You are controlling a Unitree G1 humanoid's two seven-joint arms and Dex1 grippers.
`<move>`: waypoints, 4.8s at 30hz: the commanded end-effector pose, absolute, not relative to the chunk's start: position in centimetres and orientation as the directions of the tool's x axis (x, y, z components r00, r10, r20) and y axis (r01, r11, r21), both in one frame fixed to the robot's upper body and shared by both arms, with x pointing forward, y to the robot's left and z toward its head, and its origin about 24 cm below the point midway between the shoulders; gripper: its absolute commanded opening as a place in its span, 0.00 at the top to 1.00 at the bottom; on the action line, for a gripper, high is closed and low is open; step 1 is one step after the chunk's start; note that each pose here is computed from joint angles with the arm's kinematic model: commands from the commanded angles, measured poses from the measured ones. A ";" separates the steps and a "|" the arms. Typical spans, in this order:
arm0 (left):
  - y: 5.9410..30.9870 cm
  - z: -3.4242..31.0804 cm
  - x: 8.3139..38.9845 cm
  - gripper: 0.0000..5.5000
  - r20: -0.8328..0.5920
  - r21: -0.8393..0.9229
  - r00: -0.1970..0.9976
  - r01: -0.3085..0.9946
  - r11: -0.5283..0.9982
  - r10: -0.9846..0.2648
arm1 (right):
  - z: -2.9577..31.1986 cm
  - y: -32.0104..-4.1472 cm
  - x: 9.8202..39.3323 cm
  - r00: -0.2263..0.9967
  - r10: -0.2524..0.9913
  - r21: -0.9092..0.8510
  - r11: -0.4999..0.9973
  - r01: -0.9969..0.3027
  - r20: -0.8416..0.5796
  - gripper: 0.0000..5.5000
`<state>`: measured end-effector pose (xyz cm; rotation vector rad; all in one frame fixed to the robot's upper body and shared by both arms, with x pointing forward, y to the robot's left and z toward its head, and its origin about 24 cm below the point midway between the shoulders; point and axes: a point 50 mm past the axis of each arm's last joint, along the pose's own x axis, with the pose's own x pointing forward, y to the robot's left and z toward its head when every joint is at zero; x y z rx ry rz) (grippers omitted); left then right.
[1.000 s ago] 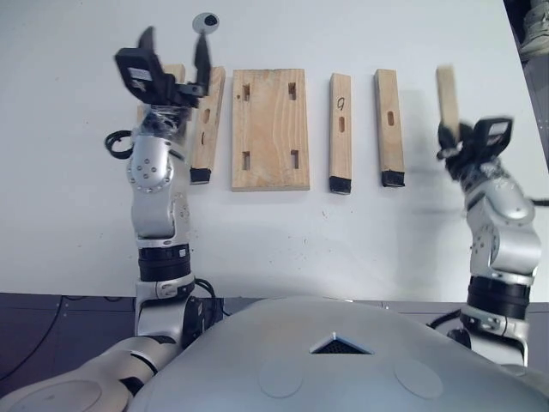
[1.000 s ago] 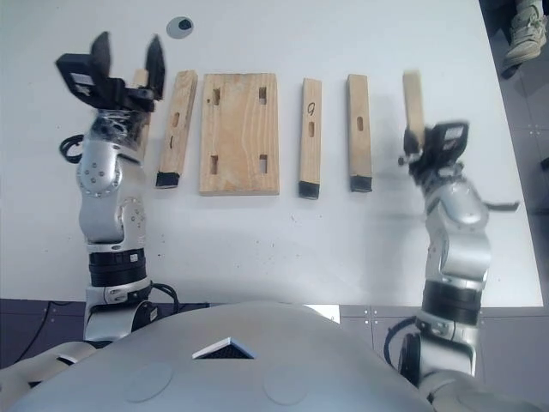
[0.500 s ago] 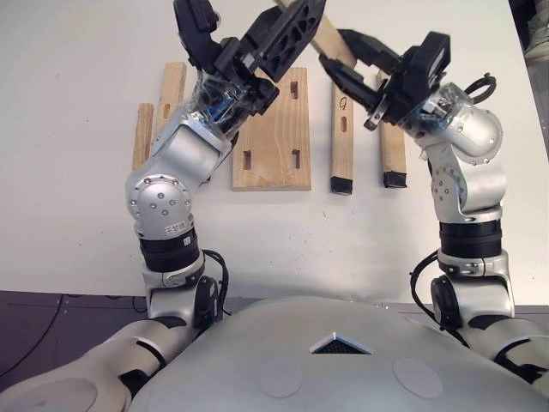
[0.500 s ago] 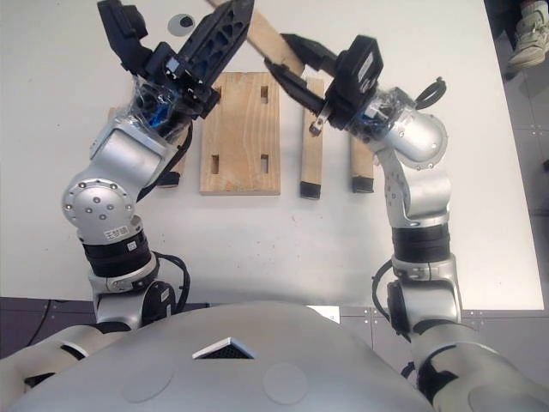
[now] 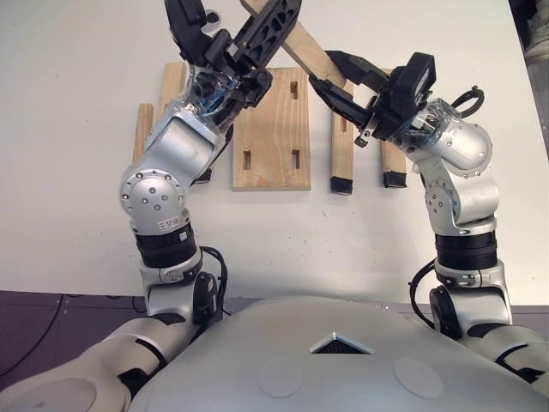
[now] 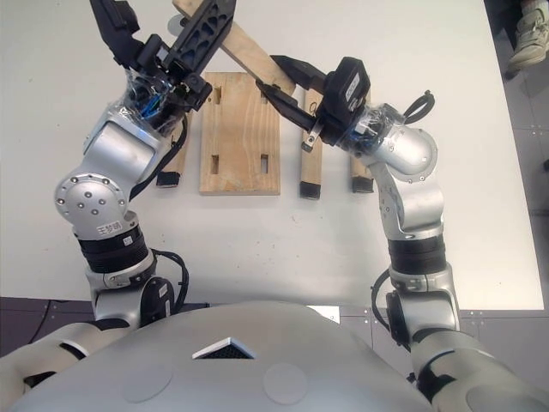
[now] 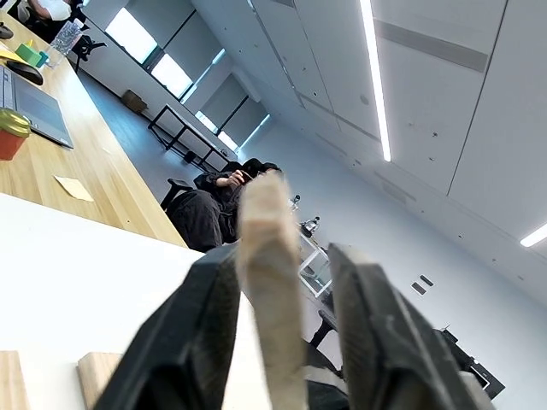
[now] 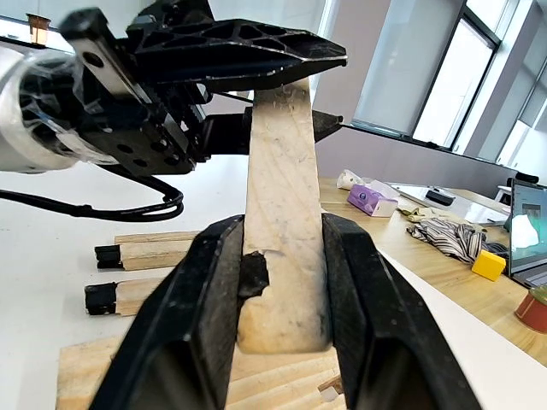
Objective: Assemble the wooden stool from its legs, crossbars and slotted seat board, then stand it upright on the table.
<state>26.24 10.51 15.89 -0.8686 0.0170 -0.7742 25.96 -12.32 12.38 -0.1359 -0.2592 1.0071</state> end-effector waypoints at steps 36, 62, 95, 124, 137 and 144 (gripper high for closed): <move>25.8 7.5 27.0 0.93 0.058 -0.180 0.998 0.028 0.983 -0.018 | 8.1 -13.7 28.2 0.741 0.671 -0.326 0.693 -0.643 -0.033 0.51; 26.1 -1.9 24.9 0.93 -0.368 -0.030 0.924 0.099 0.995 -0.103 | 7.8 -13.2 28.0 0.721 0.691 -0.332 0.668 -0.666 -0.056 0.51; 26.8 2.2 23.0 0.30 -0.516 0.031 0.847 0.169 0.985 -0.129 | 7.1 -13.4 27.2 0.731 0.678 -0.337 0.672 -0.660 -0.080 0.51; 16.3 12.3 25.2 0.64 0.068 -0.666 0.509 0.664 0.341 -0.858 | 13.6 -11.9 29.1 0.427 0.863 0.610 0.190 -0.769 0.270 0.51; 13.9 13.1 23.7 0.64 0.168 -0.730 0.330 0.675 0.108 -0.929 | 13.1 -11.0 29.1 0.358 0.888 0.758 0.017 -0.652 0.288 0.41; 13.5 13.3 23.3 0.64 0.194 -0.731 0.295 0.679 0.063 -0.936 | 13.6 -11.5 29.1 0.313 0.875 0.777 -0.106 -0.621 0.370 0.49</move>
